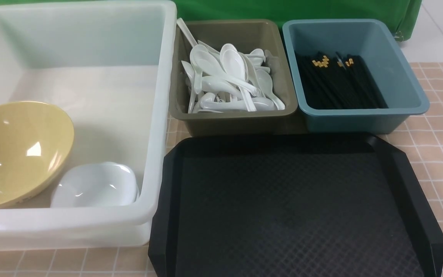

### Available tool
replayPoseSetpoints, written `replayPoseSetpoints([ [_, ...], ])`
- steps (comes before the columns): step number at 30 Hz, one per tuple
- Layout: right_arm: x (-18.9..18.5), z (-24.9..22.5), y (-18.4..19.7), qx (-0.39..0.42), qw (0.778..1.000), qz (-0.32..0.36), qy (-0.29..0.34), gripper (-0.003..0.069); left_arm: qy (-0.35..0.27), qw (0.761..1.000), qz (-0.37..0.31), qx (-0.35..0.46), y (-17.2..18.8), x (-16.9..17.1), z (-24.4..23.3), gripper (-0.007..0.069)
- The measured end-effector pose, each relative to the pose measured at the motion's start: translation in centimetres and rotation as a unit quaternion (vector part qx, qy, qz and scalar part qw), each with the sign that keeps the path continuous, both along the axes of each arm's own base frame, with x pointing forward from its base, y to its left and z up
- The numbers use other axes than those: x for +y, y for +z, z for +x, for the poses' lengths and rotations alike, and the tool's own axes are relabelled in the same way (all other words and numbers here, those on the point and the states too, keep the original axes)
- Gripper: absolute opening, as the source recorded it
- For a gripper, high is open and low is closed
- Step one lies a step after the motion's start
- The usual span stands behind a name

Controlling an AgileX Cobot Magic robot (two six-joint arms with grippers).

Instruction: On brown table put chopsticks spoon bowls plates into blue grey white boxes.

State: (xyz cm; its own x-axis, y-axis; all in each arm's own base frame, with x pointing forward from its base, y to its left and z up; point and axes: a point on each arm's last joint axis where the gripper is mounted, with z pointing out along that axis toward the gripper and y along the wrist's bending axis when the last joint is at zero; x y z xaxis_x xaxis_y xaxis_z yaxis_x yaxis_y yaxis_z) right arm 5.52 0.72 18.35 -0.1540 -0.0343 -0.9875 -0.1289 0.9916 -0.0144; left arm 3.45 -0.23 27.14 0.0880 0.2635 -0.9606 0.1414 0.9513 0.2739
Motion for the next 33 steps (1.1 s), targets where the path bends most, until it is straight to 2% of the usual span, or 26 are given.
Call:
replayPoseSetpoints([
  [6, 0.1, -0.15, -0.69, 0.038, 0.999, -0.012, 0.009, 0.0041, 0.0, 1.0, 0.0, 0.0, 0.0, 0.0, 0.0, 0.0004],
  [33, 0.11, -0.18, -0.72, 0.041, 0.999, -0.013, 0.01, 0.0048, 0.0, 1.0, 0.0, 0.0, 0.0, 0.0, 0.0, 0.0004],
])
